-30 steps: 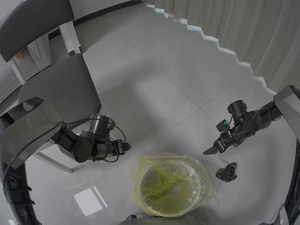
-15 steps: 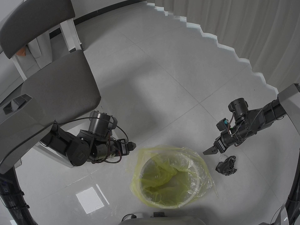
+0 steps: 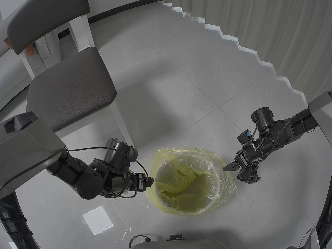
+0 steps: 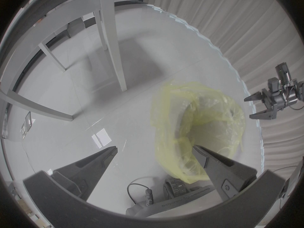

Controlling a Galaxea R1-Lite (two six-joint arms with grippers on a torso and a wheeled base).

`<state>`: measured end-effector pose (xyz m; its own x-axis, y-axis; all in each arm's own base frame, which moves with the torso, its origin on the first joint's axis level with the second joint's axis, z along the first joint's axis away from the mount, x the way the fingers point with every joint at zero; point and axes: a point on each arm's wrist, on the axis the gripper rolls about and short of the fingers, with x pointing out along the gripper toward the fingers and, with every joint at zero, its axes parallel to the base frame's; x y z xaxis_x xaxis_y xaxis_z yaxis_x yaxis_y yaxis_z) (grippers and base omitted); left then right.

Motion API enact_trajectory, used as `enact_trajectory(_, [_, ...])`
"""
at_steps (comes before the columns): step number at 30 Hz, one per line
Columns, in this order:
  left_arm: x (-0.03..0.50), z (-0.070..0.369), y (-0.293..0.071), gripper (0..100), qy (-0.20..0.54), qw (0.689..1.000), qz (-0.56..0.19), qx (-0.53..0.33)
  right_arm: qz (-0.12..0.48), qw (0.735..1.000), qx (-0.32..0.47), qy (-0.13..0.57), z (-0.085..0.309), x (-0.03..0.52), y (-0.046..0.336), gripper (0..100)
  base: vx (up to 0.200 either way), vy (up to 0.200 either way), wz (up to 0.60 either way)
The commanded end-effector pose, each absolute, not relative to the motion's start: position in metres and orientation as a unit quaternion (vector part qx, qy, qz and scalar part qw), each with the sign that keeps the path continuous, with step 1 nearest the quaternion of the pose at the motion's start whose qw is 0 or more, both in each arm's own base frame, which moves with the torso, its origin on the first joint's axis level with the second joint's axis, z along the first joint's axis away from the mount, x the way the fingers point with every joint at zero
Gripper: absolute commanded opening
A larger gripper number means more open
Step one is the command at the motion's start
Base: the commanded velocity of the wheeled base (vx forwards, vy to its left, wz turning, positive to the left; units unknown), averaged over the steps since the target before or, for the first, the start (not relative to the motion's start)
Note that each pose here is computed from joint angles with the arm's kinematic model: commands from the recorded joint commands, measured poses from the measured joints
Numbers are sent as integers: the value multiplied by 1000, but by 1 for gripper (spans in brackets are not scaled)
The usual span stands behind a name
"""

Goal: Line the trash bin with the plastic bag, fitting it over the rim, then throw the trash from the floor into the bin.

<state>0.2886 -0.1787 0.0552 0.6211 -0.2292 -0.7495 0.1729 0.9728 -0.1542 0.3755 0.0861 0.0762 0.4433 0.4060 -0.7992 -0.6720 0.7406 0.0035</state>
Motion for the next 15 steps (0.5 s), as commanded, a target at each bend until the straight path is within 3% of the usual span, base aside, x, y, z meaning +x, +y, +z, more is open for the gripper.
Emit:
enact_trajectory(1, [290,33,-186,100,443,891,-101,-15,323,835,-160,416,78,374,86,100,0,0,0])
enact_trajectory(15, [311,14,-181,100,448,891,-72,-18,321,836,-158,416,80,372,83,100,0,0,0])
